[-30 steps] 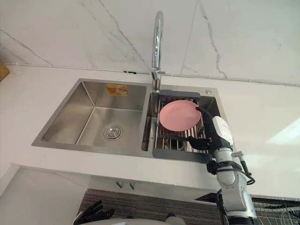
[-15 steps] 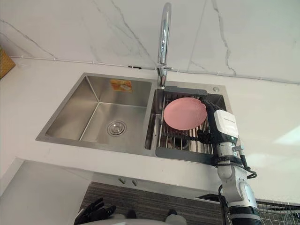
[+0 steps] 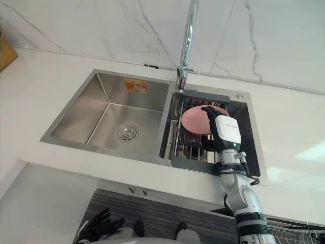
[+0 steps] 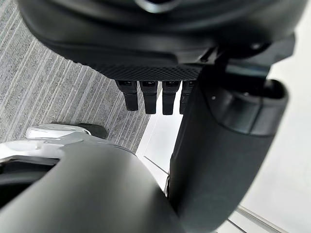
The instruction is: Walk over to the sink, pick up the cup, carry it to the dishwasher, place the cup inside the dishwasher, then close the dishwasher door
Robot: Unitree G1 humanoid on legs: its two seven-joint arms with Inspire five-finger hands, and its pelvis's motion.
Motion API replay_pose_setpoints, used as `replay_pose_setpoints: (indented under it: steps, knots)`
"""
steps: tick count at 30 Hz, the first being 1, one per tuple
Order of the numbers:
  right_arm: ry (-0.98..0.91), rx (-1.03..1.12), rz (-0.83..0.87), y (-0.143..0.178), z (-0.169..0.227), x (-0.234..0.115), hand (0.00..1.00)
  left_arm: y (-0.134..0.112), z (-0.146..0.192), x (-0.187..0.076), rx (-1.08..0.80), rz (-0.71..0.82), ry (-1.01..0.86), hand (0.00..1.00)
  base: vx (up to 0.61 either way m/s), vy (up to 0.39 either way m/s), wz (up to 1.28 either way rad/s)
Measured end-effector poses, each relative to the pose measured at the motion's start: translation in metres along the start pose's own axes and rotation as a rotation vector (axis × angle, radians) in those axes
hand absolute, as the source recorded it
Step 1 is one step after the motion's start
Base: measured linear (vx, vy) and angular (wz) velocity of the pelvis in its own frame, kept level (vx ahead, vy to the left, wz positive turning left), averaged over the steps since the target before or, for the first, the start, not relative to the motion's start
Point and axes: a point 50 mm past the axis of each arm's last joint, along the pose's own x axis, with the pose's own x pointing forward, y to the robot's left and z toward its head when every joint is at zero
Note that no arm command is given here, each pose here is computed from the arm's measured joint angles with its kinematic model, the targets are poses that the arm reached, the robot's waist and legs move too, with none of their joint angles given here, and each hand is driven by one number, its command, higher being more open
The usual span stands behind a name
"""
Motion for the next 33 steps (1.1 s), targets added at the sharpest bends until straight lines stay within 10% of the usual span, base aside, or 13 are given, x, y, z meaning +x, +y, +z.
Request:
replay_pose_setpoints:
  steps: [33]
  knots:
    - [-0.060,0.172,-0.238,-0.052,0.010,-0.049,0.30,0.005,-0.013,-0.009,0.052,0.014,0.000,0.90,0.00,0.005,-0.05]
